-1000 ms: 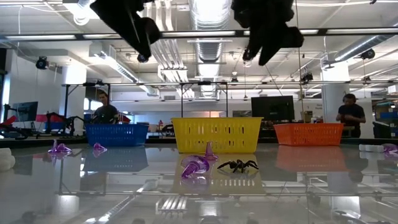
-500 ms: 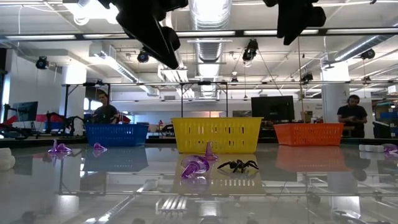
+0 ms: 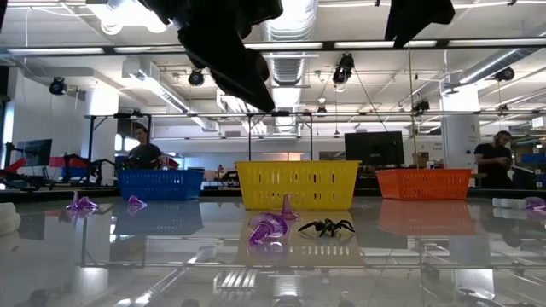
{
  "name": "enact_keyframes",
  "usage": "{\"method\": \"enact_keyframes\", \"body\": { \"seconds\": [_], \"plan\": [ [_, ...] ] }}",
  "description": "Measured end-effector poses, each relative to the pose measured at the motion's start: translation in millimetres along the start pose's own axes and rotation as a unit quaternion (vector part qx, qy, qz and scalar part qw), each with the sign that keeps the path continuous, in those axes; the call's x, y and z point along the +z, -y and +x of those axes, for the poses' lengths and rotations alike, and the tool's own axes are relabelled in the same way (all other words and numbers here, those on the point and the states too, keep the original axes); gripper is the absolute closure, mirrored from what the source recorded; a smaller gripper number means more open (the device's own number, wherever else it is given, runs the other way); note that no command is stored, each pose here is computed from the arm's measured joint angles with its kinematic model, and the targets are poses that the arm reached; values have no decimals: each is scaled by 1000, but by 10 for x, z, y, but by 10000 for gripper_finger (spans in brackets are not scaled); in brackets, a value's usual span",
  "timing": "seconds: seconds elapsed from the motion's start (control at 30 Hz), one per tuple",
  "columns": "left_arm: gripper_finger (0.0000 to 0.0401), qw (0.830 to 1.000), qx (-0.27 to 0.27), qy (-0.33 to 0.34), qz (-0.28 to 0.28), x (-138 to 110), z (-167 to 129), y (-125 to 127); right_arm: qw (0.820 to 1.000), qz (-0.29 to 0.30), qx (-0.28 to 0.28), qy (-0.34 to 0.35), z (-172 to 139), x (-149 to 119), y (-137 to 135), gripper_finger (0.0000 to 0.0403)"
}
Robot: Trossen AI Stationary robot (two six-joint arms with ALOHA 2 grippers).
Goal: Sort Halloween decoration
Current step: Put the black spider toy into the blue bin
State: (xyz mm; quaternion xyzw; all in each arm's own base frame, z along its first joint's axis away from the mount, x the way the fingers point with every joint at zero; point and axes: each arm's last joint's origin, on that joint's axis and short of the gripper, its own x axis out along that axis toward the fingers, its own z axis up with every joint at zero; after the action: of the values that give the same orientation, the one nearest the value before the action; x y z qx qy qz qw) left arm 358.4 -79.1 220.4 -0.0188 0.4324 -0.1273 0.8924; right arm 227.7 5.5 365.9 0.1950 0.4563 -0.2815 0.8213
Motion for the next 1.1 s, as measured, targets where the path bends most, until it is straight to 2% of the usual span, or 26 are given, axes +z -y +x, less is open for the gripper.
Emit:
{"method": "enact_keyframes", "body": {
  "seconds": [0.2, 0.3, 0.43, 0.73, 0.93, 1.1],
  "plan": [
    [238, 999, -45, 15, 8, 1, 220, 102, 1000, -4, -2, -1, 2, 4, 12, 249],
    [238, 999, -49, 11, 4, -27, 337, 115, 1000, -4, -4, -3, 2, 1, 15, 246],
    [238, 998, -49, -2, -26, -69, 441, 100, 1000, -5, -4, -3, 2, 0, 16, 245],
    [238, 996, -35, 2, -79, -65, 451, 132, 1000, -5, -5, -4, 3, -1, 16, 243],
    [237, 998, -27, 2, -64, -89, 587, 331, 1000, -5, -5, -4, 3, -1, 16, 243],
    [237, 997, -22, -17, -65, -5, 797, 373, 1000, -5, -5, -4, 5, 0, 15, 245]
  ]
}}
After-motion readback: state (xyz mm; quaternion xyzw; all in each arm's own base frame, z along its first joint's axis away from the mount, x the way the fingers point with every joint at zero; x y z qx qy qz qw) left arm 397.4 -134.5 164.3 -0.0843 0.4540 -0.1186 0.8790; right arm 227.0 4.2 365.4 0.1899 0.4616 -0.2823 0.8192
